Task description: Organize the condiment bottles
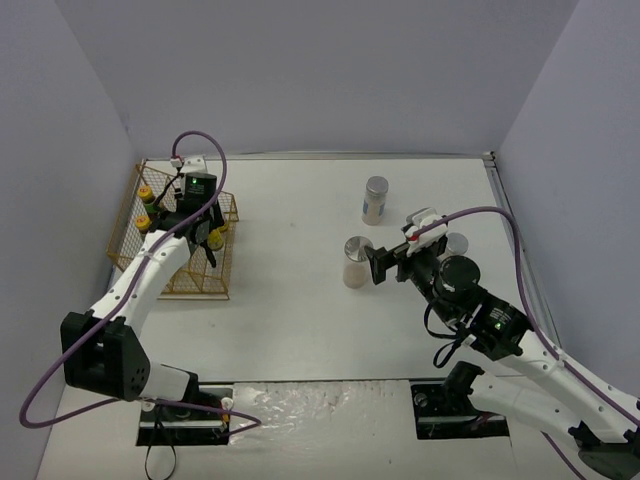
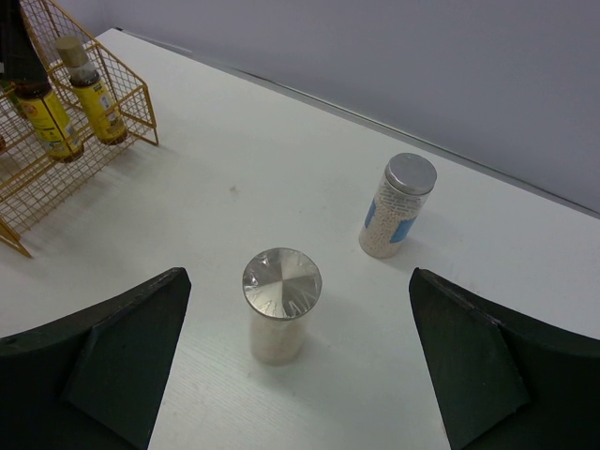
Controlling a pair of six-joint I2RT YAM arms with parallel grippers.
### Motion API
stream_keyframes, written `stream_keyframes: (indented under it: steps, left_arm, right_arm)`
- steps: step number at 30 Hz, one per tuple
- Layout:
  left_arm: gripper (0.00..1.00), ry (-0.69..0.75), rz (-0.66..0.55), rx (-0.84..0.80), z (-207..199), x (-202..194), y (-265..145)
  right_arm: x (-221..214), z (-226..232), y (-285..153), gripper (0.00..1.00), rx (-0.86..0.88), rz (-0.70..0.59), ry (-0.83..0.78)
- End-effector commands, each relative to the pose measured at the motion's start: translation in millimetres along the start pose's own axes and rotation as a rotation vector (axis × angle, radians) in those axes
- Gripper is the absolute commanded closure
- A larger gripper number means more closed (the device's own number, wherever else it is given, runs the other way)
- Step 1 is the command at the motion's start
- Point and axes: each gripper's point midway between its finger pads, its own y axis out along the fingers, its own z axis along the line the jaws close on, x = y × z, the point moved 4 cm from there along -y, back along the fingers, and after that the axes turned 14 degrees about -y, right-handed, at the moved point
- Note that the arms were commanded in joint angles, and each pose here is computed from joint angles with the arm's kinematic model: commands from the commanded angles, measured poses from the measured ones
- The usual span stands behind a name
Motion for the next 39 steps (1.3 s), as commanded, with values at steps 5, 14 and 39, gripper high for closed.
stream_keyframes:
  steps: [5,14,39]
  left_arm:
    - [0.62,-0.088,-0.115,-0.055,-14,26,0]
    - [0.19,-0.086,-0.101,-0.073,-11,34,-23]
    - [0.03,0.360,0.097,-0.994,-220,-92,-132]
  right_arm:
    - [15,-7,3,0.00,-0.042,-0.057,0.045]
    - [9,-6,10,0.00,-0.075,0.000,0.067]
    - [13,-61,-25,0.00,-0.332,-0.008,0.184]
